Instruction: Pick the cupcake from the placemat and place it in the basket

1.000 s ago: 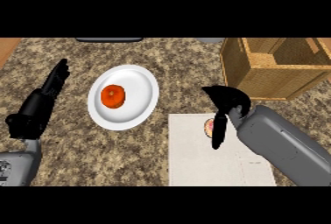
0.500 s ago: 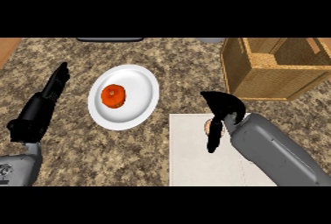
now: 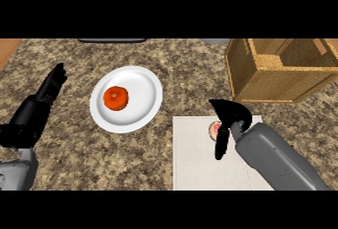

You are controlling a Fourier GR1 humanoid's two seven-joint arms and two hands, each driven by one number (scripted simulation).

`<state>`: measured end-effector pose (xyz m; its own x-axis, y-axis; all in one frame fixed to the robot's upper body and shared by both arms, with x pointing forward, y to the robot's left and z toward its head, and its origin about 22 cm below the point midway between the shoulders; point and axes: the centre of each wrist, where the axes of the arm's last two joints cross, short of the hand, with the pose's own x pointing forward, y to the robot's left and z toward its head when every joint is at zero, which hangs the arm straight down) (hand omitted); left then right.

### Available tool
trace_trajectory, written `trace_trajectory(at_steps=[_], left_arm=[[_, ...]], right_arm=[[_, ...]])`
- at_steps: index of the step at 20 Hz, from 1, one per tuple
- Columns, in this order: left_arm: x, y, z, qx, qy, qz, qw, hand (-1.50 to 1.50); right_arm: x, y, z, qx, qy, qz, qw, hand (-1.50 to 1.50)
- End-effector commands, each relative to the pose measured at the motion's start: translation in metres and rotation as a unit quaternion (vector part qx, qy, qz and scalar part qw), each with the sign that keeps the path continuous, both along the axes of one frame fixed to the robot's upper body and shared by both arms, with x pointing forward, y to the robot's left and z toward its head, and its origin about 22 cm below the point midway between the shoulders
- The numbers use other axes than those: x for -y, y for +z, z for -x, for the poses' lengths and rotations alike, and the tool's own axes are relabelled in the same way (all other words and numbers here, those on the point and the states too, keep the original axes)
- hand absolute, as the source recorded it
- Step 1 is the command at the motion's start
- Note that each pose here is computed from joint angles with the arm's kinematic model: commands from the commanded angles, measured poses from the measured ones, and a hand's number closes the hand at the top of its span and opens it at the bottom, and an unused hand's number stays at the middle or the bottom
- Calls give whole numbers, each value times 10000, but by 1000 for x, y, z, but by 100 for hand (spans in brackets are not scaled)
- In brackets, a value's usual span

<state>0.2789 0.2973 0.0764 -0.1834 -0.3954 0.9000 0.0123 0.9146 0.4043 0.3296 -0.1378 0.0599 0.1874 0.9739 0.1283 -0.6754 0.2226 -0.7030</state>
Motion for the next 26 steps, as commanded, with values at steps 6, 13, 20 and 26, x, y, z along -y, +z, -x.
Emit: trace_trajectory(at_steps=[6,13,20,26], left_arm=[[-8,10,-15,-4,51,-39,10000,0],[1,-4,-12,23,-6,-70,10000,0],[9,-5,-6,25,0,-65,10000,0],[3,-3,-1,71,28,-55,10000,0]], right_arm=[[7,-18,4,-268,-206,81,9994,150],[14,-23,16,23,144,127,9998,150],[94,-10,-14,629,369,349,9967,150],[245,56,-11,1621,238,811,9831,150]])
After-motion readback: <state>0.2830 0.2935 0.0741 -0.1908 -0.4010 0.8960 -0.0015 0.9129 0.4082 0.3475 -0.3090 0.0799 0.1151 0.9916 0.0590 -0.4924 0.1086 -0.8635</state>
